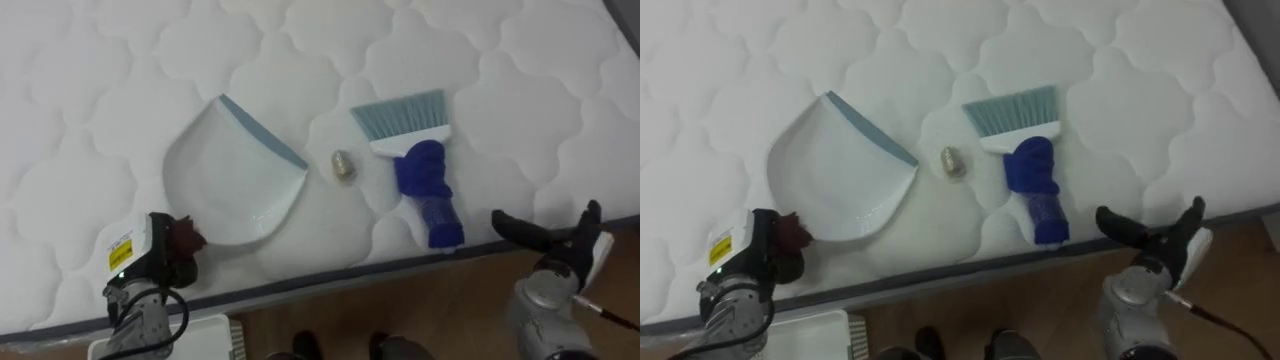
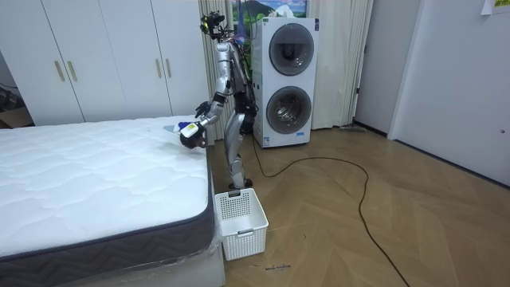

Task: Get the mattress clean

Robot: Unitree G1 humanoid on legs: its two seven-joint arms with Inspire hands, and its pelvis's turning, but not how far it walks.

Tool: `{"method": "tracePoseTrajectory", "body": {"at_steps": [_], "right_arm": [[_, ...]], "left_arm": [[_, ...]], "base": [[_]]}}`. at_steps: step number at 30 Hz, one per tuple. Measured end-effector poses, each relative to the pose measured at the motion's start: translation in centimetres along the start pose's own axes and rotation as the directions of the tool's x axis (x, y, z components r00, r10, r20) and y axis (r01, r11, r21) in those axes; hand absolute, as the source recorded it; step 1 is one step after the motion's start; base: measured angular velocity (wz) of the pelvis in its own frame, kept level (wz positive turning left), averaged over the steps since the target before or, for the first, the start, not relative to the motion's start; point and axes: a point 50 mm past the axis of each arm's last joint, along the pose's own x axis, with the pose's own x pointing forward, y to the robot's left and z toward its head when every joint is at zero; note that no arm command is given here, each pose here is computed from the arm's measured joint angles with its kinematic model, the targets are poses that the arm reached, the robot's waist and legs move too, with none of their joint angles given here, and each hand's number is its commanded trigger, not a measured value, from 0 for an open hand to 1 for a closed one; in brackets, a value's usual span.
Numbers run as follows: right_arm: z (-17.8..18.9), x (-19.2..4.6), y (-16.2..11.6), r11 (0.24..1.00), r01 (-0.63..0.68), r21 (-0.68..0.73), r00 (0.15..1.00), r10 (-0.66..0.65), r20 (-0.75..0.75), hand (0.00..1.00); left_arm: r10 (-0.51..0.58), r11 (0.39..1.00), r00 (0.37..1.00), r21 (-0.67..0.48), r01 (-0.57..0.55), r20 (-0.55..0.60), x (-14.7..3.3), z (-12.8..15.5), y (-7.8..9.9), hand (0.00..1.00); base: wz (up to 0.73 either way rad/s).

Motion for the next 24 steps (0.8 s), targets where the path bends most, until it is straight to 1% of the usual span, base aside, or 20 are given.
{"method": "tracePoseTrajectory", "body": {"at_steps": [1, 3, 7, 9, 11, 16, 19, 24], "right_arm": [[0.7, -0.1, 0.4, 1.000, -0.011, -0.003, 0.999, 0.011, 0.050, 0.00], [1.5, -0.2, 1.1, 1.000, -0.023, -0.005, 0.995, 0.023, 0.099, 0.00], [3.4, -0.4, 2.2, 0.998, -0.061, -0.031, 0.975, 0.066, 0.214, 0.00], [3.9, -0.4, 2.5, 0.998, -0.063, -0.027, 0.969, 0.068, 0.239, 0.00], [4.1, -0.5, 2.7, 0.997, -0.070, -0.023, 0.965, 0.074, 0.252, 0.00], [4.0, -1.2, 3.6, 0.990, -0.130, -0.057, 0.953, 0.140, 0.268, 0.00], [3.9, -1.4, 3.9, 0.984, -0.162, -0.068, 0.948, 0.175, 0.268, 0.00], [3.7, -1.6, 4.7, 0.972, -0.219, -0.083, 0.941, 0.233, 0.245, 0.00]], "left_arm": [[-0.006, 1.000, 1.000, 0.004, 0.006, 0.007, -0.1, 0.1, -0.1, 1.00], [-0.014, 1.000, 1.000, 0.002, 0.014, 0.018, -0.1, 0.2, -0.2, 1.00], [-0.068, 0.998, 0.998, -0.015, 0.068, 0.008, -0.4, 0.0, -0.6, 1.00], [-0.097, 0.995, 0.995, -0.025, 0.097, 0.001, -0.5, -0.1, -0.9, 1.00], [-0.124, 0.991, 0.992, -0.043, 0.123, -0.007, -0.5, -0.1, -1.0, 1.00], [-0.201, 0.976, 0.979, -0.090, 0.198, -0.028, -0.6, -0.3, -1.4, 1.00], [-0.253, 0.962, 0.967, -0.110, 0.248, -0.032, -0.7, -0.4, -1.6, 1.00], [-0.308, 0.942, 0.951, -0.151, 0.299, -0.039, -0.6, -0.4, -1.7, 1.00]], "base": [[0.00], [0.00], [0.00], [0.00], [0.00], [0.00], [0.00], [0.00]]}}
